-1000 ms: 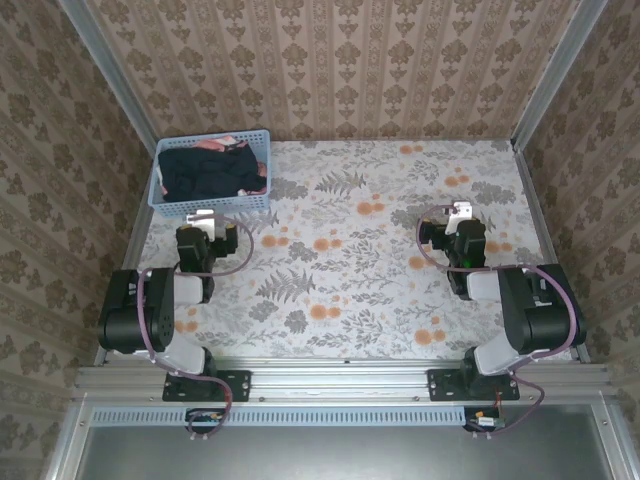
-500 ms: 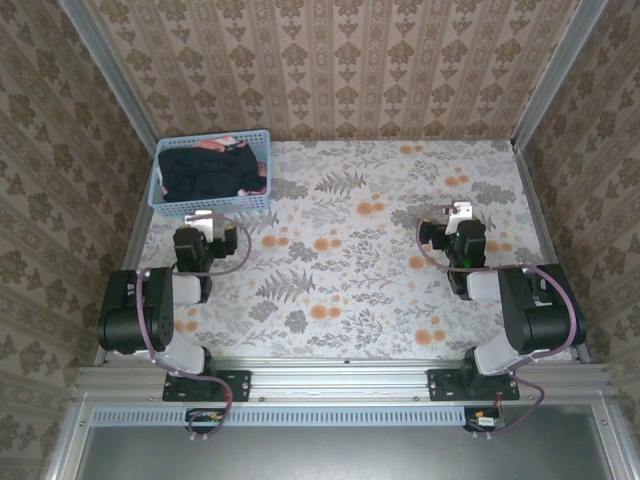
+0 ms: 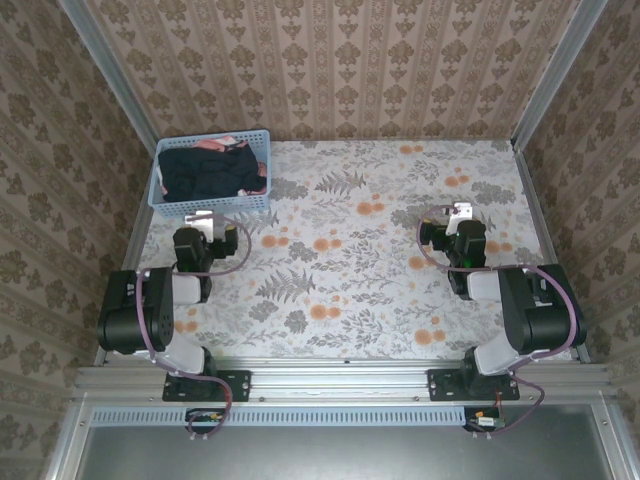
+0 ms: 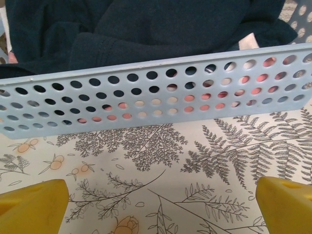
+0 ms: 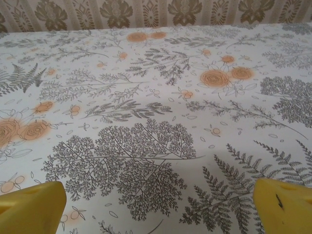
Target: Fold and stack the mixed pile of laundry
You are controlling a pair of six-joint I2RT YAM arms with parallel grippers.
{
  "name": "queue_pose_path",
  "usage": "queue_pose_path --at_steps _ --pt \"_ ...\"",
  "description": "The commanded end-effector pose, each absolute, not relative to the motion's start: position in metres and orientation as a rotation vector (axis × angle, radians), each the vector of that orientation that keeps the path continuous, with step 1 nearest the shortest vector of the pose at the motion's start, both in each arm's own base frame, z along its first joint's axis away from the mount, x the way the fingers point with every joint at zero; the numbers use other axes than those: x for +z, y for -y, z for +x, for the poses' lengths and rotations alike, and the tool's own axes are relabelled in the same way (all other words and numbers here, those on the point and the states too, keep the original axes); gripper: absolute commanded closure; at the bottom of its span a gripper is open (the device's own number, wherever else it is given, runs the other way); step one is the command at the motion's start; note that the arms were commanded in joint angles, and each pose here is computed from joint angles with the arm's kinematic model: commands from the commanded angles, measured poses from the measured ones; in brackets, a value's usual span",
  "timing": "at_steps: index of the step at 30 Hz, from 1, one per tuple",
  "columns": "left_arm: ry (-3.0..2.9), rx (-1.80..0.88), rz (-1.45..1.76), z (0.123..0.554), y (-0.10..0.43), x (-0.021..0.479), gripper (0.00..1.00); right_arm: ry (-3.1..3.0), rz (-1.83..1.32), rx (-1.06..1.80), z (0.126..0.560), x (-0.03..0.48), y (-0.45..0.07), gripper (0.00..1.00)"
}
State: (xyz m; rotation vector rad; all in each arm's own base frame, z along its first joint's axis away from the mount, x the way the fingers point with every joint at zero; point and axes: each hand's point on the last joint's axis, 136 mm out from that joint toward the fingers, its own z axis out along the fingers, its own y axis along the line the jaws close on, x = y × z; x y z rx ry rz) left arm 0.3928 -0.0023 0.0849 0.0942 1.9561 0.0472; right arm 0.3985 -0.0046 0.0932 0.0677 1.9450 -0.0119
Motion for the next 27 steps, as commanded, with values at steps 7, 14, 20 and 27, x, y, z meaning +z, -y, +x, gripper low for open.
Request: queue_pose_path --at_steps 7,14,20,27 --pt "-1.854 0.262 -0.031 0.385 -0.016 0.164 0.0 -1.926 0.303 -0.165 0.396 0.16 0.041 0.0" --pt "-1.917 0.148 -0.036 0.422 -0.005 0.242 0.0 -2.086 0.467 -0.044 0.398 0.176 0.034 0.0" --pt "-2.128 0.098 -0.188 0.482 -0.014 0.238 0.0 -2.173 0.535 0.072 0.403 0.174 0.021 0.0" --pt "-2.346 0.0 -0.426 0.533 -0.04 0.182 0.04 -2.24 0.527 0.079 0.401 0.168 0.018 0.0"
